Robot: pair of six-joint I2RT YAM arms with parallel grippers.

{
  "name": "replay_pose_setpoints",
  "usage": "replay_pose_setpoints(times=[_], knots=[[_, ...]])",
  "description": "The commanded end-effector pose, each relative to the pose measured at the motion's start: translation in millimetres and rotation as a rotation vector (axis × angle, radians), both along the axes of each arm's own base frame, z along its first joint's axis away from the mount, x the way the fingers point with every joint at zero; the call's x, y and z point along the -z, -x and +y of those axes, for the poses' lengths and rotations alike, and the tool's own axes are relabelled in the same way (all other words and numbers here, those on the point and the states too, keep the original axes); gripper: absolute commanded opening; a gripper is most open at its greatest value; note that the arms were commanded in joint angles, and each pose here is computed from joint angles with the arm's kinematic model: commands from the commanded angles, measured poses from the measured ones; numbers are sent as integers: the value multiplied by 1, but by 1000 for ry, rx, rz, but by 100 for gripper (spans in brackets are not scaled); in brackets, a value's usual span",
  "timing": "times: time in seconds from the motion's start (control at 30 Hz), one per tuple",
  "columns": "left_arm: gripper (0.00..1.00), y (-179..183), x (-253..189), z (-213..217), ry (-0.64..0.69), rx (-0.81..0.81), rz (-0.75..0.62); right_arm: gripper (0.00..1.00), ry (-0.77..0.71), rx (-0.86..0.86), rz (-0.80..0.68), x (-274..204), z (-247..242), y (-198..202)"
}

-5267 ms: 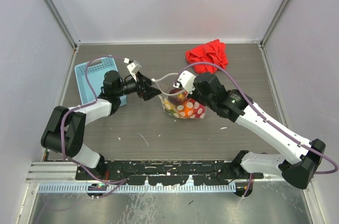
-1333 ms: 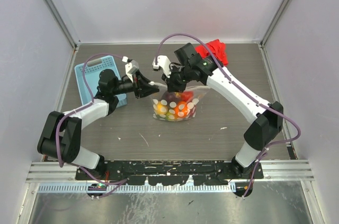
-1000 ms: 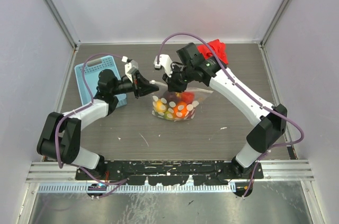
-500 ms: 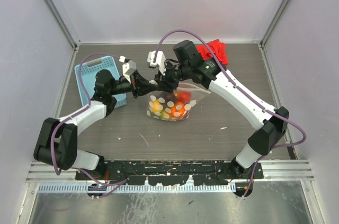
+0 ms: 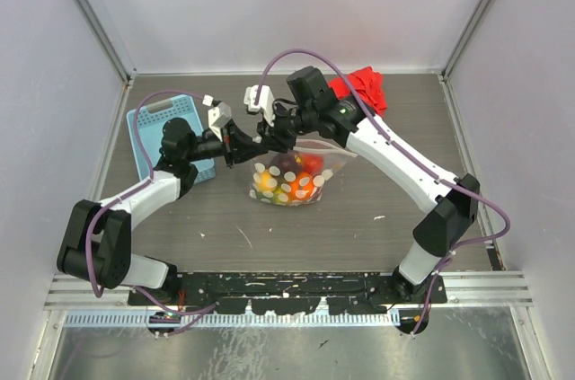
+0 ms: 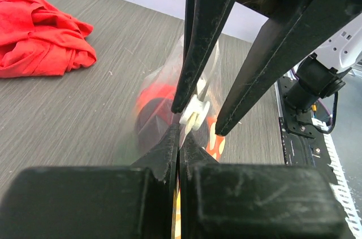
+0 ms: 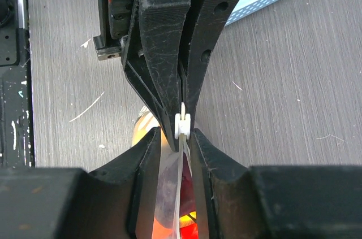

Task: Place the food in the zip-top bag and seal the zipper
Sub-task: Zip the zipper food storage bag at the center of the board.

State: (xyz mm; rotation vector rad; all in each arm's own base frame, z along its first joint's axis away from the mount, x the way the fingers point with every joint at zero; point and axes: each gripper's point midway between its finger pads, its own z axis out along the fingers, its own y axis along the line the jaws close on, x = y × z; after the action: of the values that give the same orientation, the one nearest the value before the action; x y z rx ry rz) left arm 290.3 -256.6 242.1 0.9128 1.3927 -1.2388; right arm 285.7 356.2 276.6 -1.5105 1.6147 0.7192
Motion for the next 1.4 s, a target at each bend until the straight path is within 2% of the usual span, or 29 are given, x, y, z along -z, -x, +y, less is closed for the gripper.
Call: replay_pose_setpoints(times=[0.0, 0.27, 0.37, 0.5, 0.63, 0.9, 1.33, 1.37], knots=[[0, 4, -16, 3, 11, 4, -90, 32, -80, -41, -69, -29, 13, -5], [0, 4, -16, 3, 10, 3, -88, 27, -84, -51, -60, -28, 16, -5], [0, 3, -16, 3, 10, 0, -89, 21, -79, -50, -57, -26, 16, -6], [0, 3, -16, 3, 9, -4, -87, 8, -64, -43, -59, -23, 13, -5], [0, 1, -15, 3, 7, -14, -83, 1, -20, -5, -72, -16, 2, -8], [0, 0, -15, 4, 8, -21, -83, 1, 31, 73, -97, -9, -23, -9], [0, 3, -16, 3, 8, -5, -90, 1, 47, 99, -68, -1, -30, -6], [5, 4, -17, 3, 7, 5, -89, 0, 42, 92, -65, -3, -28, -5]])
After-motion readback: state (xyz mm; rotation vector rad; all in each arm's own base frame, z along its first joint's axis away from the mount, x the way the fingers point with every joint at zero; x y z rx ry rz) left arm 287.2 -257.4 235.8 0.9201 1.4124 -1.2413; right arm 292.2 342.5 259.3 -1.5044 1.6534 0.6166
